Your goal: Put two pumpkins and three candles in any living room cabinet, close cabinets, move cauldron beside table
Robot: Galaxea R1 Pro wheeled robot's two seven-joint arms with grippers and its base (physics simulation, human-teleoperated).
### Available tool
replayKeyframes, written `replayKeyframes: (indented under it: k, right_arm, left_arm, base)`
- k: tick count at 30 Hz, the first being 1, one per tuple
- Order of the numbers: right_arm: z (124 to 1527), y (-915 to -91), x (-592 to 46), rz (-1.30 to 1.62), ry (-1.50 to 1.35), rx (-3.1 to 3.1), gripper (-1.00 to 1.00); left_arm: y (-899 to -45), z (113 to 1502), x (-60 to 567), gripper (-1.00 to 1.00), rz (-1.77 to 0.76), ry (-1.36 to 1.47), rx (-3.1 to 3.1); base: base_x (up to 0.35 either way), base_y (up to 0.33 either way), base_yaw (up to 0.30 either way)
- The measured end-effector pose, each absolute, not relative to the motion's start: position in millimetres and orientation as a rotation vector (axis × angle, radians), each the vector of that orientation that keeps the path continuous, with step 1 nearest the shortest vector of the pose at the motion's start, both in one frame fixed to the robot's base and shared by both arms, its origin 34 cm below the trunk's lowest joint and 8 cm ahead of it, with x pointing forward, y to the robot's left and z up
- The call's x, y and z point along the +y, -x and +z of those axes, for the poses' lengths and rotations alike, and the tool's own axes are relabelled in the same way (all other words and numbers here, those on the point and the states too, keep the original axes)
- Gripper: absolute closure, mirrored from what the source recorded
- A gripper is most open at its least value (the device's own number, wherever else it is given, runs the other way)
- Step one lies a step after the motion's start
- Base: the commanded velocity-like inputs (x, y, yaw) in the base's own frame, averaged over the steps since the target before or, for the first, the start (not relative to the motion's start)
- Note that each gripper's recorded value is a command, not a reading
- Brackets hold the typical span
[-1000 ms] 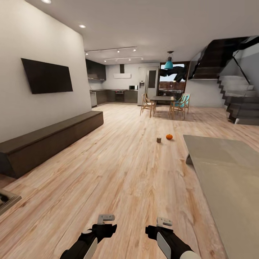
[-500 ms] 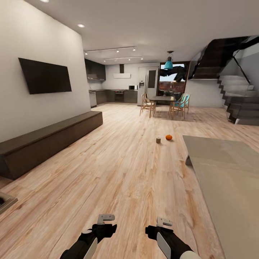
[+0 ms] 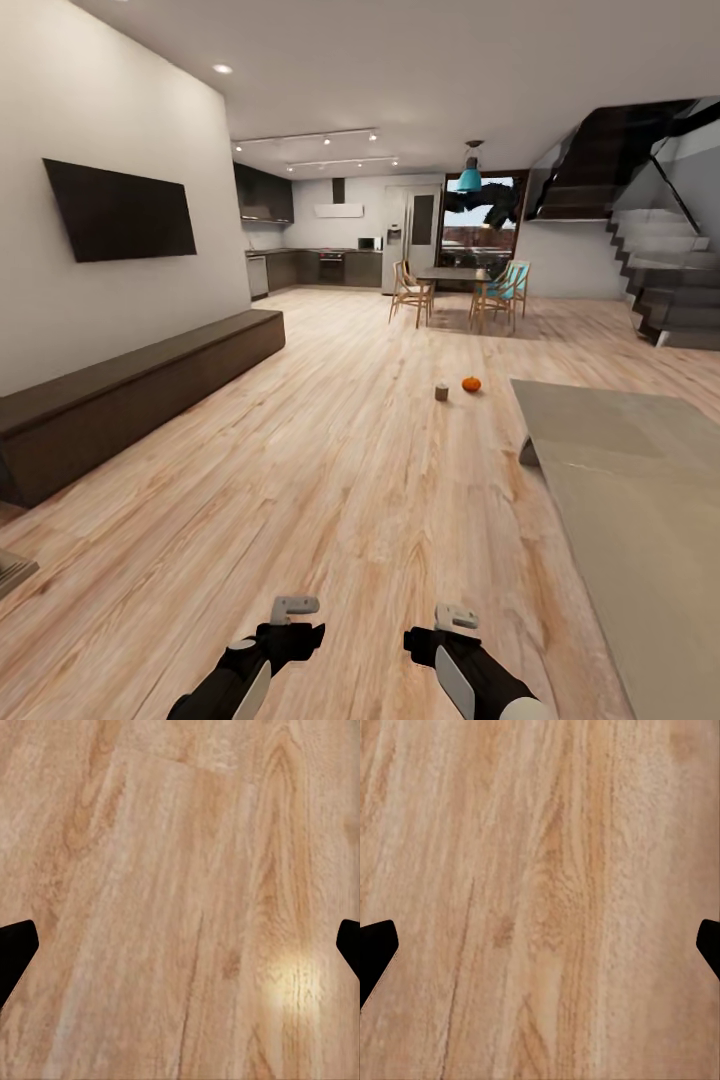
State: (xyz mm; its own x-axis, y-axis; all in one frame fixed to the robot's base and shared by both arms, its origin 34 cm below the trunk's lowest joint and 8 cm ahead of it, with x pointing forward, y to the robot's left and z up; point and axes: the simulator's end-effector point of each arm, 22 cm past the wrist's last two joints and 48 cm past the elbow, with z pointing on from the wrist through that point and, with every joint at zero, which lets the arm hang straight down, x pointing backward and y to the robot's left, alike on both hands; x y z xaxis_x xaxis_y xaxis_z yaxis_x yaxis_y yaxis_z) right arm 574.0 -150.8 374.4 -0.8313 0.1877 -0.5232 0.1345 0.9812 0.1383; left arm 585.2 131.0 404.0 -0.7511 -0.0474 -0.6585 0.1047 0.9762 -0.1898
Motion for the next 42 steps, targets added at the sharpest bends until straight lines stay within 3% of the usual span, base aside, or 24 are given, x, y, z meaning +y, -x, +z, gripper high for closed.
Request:
replayKeyframes:
  k: [42]
  right_arm:
    - [375.4,-575.1,-149.3,0.131,-0.224,2.559,-1.0]
  left_arm:
    - [-585.7,404.4,131.0,-1.0,-0.279,-0.04,2.404]
  base:
    - [0.226,0.0,0.0]
